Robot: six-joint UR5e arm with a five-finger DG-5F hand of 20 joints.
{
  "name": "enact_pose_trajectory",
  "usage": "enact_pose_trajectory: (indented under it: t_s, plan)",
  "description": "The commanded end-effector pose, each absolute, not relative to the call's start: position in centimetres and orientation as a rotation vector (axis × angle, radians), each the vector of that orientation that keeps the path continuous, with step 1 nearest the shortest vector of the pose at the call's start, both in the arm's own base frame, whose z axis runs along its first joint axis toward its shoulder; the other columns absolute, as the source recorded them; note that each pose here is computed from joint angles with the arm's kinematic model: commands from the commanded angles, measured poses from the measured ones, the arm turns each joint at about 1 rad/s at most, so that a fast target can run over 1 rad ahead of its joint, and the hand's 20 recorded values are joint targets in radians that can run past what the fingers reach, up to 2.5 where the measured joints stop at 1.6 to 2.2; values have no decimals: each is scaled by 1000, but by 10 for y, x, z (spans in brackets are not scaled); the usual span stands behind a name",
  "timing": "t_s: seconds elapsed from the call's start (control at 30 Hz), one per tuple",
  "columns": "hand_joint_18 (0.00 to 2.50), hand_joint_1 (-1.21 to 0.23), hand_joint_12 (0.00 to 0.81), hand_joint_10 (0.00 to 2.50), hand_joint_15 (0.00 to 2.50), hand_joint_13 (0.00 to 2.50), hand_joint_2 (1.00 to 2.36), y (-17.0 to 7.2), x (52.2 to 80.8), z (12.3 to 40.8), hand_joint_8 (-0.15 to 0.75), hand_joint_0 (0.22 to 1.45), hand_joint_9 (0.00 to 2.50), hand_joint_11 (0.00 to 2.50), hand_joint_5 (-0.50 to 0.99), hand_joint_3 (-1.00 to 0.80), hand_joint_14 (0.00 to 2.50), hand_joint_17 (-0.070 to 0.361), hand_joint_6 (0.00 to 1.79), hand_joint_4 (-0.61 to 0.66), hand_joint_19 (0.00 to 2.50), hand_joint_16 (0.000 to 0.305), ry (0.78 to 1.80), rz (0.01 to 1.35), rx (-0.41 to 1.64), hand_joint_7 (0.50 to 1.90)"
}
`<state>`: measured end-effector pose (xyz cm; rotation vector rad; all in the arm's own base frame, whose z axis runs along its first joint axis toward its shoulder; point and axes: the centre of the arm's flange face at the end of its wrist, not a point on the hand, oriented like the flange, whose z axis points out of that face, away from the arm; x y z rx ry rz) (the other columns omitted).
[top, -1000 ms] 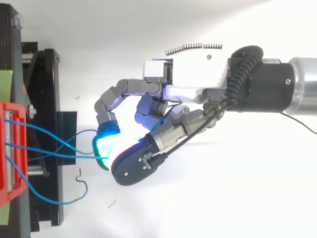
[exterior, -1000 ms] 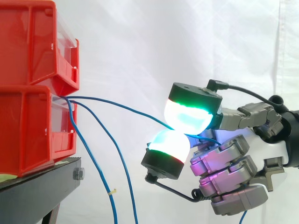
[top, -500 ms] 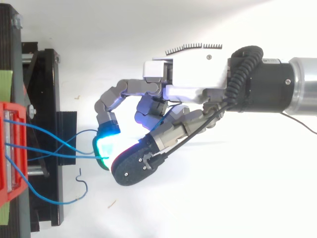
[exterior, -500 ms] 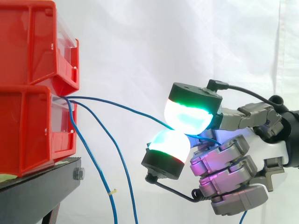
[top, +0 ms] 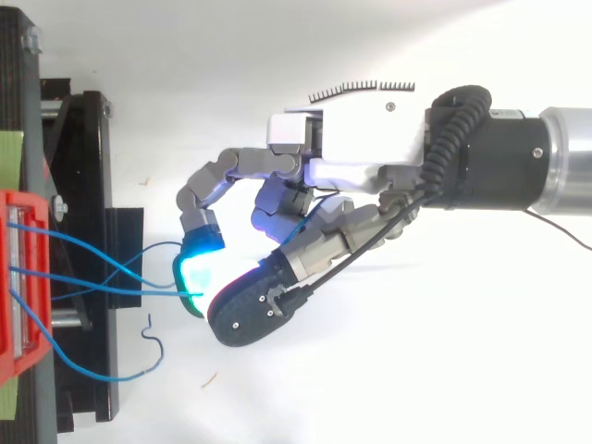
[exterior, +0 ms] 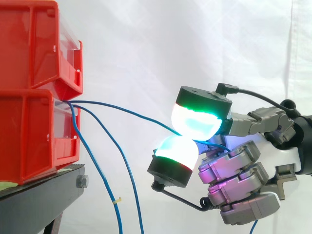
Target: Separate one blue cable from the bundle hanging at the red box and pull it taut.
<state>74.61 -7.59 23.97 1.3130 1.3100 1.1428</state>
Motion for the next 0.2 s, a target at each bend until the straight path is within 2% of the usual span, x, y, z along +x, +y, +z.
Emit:
enact_pose_trajectory:
  t_s: [0.0,0.17]
  plan:
    - [1343,-837,323,1889,1417,1038,1017,-76,746,240,280,800,1070,1321,-197,-250,2342,66,921,-134,1567,29,1310,1143,1313,1366]
    - [1343,-837,319,1884,1413,1039,1017,-76,746,240,280,800,1070,1328,-197,-249,2339,65,921,-133,1576,29,1310,1143,1313,1366]
